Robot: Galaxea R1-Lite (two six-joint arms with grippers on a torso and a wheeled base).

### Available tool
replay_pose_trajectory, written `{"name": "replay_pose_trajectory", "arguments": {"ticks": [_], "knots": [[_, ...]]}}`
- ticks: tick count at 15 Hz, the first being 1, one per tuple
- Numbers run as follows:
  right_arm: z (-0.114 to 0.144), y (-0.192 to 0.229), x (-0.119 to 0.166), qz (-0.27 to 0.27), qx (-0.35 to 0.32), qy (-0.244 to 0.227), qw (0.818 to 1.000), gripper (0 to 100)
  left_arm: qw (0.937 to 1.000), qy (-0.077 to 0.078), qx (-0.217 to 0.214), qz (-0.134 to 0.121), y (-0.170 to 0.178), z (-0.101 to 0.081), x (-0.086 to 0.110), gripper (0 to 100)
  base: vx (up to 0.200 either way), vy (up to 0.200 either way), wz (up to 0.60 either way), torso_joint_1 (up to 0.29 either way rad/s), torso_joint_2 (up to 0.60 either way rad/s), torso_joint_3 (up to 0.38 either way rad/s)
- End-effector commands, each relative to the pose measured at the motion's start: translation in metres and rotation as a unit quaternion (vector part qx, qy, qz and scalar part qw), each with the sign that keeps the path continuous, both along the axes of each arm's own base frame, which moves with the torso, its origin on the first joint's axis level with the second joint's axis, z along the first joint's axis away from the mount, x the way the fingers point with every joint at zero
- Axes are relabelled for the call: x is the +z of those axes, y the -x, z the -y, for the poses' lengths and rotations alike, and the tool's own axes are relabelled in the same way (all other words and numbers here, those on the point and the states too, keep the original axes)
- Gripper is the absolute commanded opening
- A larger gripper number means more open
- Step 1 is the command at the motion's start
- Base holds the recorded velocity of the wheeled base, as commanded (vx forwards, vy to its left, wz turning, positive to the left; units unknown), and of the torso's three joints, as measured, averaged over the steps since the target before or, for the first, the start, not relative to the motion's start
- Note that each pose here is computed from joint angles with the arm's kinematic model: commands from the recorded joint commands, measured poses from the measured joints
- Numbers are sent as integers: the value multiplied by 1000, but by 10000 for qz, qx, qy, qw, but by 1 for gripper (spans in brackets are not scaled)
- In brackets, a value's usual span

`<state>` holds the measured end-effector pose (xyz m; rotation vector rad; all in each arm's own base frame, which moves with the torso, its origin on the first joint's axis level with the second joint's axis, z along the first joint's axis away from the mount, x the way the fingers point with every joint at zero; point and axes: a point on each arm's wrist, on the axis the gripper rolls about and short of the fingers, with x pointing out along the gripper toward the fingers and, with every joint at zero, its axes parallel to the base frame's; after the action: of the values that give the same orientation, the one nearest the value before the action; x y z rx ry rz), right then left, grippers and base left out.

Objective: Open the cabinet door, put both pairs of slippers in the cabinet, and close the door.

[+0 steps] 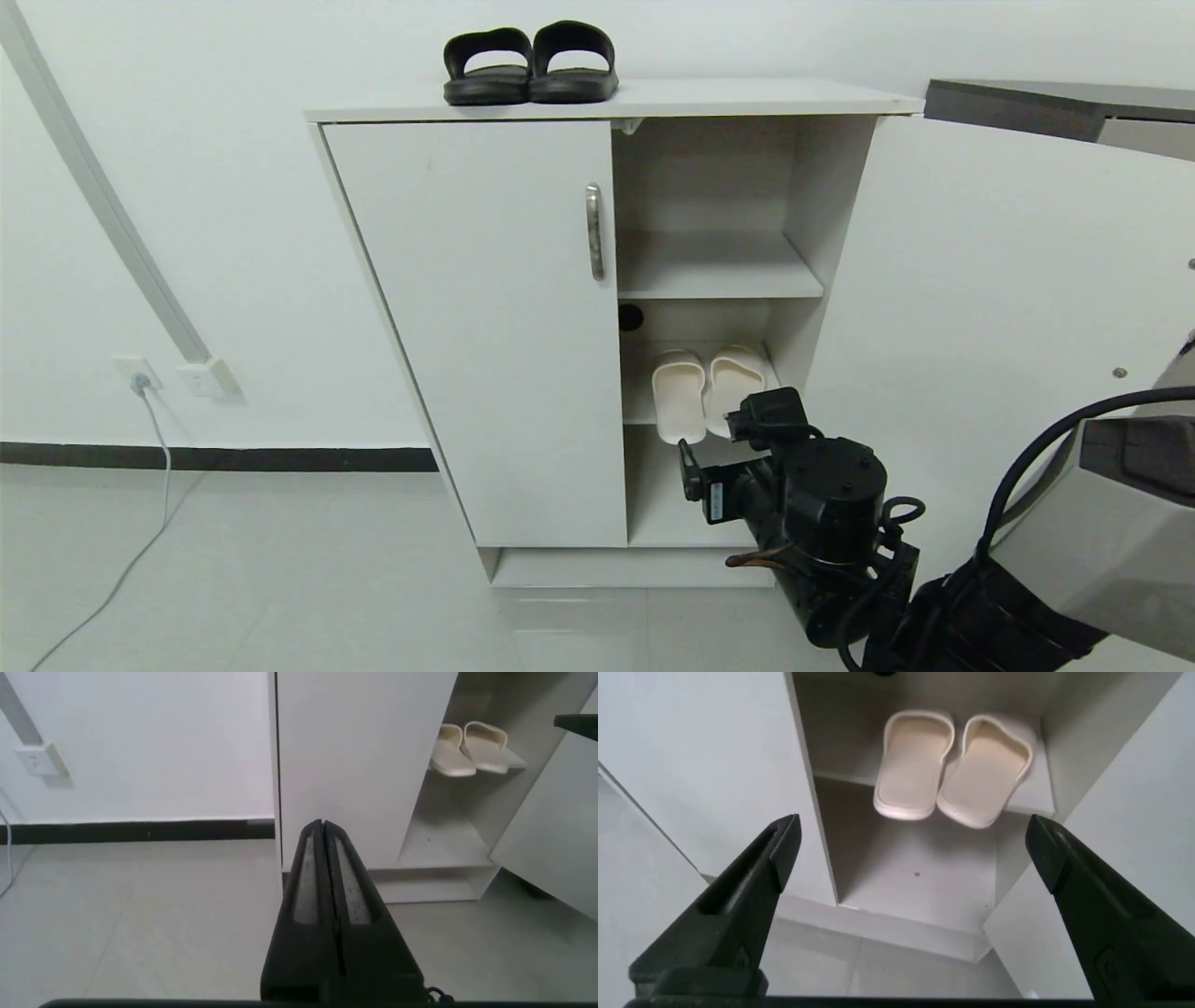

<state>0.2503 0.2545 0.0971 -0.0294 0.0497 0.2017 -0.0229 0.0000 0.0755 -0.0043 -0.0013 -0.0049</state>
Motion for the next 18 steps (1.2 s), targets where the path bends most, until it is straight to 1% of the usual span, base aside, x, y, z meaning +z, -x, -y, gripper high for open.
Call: {"name": "replay_pose_trajectory", "arguments": {"ticks": [1, 4, 15, 18], "knots": [[0, 0, -2, -20, 2, 22, 10000, 100, 10000, 9, 1, -6, 0, 0, 0, 0, 0, 0, 0, -2, 7, 198], [0, 0, -2, -16, 25, 15, 10000, 100, 10000, -21, 1, -6, 0, 0, 0, 0, 0, 0, 0, 2, 2, 58], [1, 1, -3, -13, 32, 1, 10000, 100, 10000, -6, 1, -6, 0, 0, 0, 0, 0, 0, 0, 0, 0, 0], [2, 0, -2, 3, 17, -16, 10000, 100, 10000, -6, 1, -6, 0, 0, 0, 0, 0, 200, 0, 1, -1, 4]]}}
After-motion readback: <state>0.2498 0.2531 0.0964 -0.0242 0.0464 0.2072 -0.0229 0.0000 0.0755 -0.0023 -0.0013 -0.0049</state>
